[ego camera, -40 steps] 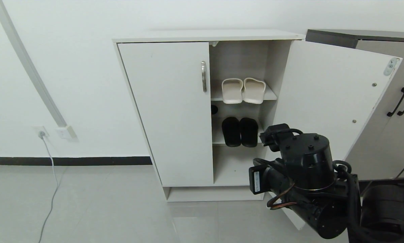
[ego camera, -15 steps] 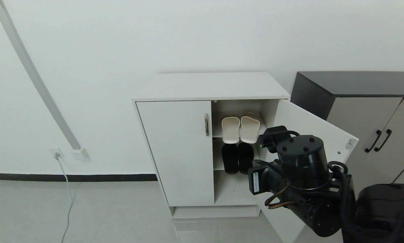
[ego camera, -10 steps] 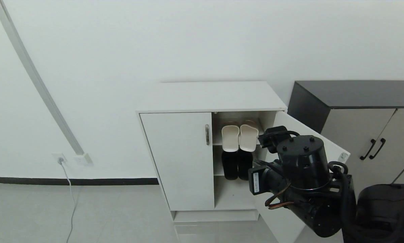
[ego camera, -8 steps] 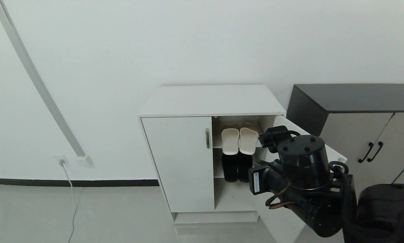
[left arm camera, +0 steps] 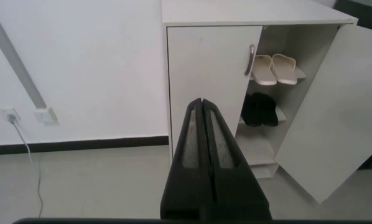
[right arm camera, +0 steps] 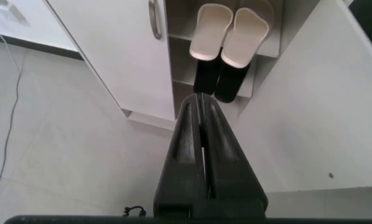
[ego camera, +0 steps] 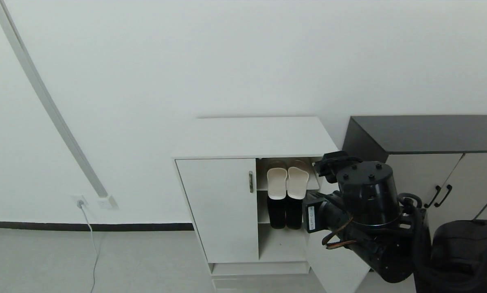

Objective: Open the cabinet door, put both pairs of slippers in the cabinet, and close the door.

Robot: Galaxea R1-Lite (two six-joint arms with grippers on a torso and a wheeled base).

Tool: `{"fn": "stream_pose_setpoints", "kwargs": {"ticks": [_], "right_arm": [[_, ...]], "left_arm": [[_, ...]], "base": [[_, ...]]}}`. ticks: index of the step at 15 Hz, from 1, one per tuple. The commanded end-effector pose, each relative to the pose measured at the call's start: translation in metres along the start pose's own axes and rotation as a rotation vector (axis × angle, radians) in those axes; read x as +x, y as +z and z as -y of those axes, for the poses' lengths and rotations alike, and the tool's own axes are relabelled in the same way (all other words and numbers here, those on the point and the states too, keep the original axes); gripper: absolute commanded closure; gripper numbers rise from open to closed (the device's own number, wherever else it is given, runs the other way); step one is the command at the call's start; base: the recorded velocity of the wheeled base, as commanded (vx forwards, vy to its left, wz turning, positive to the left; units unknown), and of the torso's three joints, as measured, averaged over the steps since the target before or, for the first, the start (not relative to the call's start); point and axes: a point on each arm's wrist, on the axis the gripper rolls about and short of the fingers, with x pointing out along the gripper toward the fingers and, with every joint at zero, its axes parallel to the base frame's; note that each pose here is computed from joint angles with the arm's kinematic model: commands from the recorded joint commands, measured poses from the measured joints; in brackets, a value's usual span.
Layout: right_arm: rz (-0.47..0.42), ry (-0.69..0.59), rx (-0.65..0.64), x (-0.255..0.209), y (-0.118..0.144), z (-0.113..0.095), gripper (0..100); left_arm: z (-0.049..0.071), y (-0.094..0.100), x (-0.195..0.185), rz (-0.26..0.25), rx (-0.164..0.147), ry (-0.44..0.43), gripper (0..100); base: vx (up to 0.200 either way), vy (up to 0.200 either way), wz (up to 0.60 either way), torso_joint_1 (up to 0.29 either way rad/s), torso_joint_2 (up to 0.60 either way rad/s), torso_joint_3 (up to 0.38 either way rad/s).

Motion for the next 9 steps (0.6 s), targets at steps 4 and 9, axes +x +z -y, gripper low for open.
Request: {"fn": "stream_pose_setpoints", "kwargs": {"ticks": [4,9], "right_arm": [[-0.002,-0.001,-0.001,0.0007,-0.0005,0.0001,100],[-0.004,-0.006,0.001,0.0021,-0.0004,0.0026,100]], "left_arm": [[0.0000,0.0000,0.0001,-0.001,0.000,-0.001,100],[0.0000,0.0000,0.0001,-0.001,0.000,-0.001,100]], "base": [[0.000,0.000,0.00,0.139,-0.30,-0.162],[0.000,0.000,-0.36,0.002,0.00,0.000]]}}
